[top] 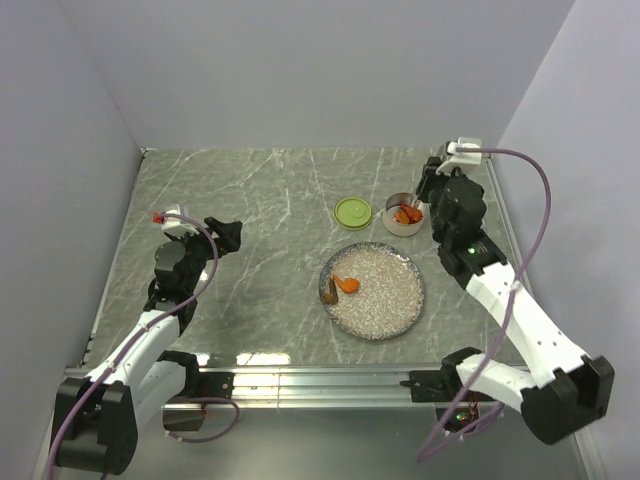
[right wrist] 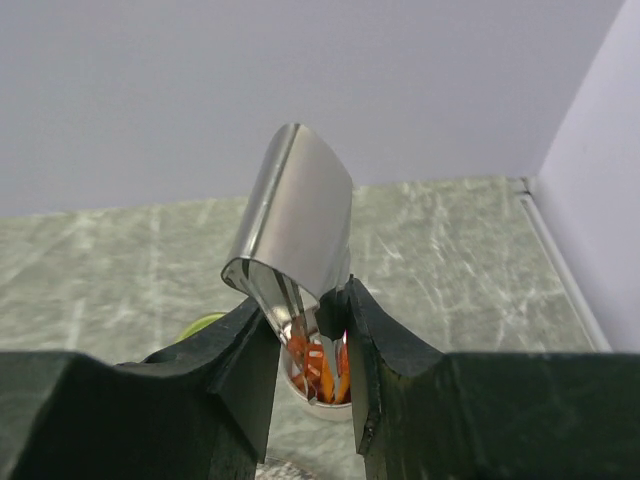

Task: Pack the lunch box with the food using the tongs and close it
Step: Pick up the food using the clamp

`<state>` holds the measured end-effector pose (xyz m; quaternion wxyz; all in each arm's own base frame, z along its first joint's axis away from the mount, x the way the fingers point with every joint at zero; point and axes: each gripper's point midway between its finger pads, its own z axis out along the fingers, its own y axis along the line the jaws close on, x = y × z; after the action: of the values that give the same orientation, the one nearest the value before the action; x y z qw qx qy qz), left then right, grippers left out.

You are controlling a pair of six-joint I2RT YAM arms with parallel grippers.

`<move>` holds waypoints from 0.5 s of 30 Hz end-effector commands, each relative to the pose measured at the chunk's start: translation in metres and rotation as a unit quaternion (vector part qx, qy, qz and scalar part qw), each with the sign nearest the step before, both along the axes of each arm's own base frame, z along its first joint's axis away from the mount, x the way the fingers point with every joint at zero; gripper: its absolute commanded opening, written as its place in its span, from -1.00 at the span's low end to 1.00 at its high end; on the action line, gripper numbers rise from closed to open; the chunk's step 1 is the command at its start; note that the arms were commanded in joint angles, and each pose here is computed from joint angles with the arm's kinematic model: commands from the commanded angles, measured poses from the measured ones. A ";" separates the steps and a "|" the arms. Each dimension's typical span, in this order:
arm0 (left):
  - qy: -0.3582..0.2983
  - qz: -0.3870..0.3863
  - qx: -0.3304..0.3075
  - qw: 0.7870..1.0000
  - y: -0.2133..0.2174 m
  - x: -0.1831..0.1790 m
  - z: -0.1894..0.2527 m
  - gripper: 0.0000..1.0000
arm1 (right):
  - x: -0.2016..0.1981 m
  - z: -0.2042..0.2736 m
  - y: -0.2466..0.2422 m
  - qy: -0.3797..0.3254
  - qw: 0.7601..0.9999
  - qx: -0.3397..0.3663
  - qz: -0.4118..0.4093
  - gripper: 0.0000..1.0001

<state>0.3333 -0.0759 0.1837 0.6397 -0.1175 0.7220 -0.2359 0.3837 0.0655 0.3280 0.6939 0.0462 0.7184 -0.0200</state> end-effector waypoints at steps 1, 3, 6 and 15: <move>-0.034 -0.010 0.002 0.999 -0.004 0.002 0.021 0.99 | -0.021 0.012 0.014 -0.027 0.999 0.018 0.029 -0.26; -0.032 -0.010 0.002 0.999 -0.004 0.002 0.020 0.99 | -0.028 0.004 0.027 -0.023 0.998 0.023 0.057 -0.25; -0.033 -0.010 0.002 0.999 -0.004 0.002 0.021 0.99 | -0.043 -0.010 0.056 -0.021 0.992 0.034 0.119 -0.24; -0.032 -0.011 0.002 0.999 -0.004 0.003 0.020 0.99 | -0.091 -0.043 0.126 -0.025 0.952 0.028 0.304 -0.21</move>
<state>0.3333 -0.0759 0.1837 0.6397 -0.1175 0.7220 -0.2359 0.3071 0.1662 0.2443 0.6440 -0.1166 0.7421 0.1448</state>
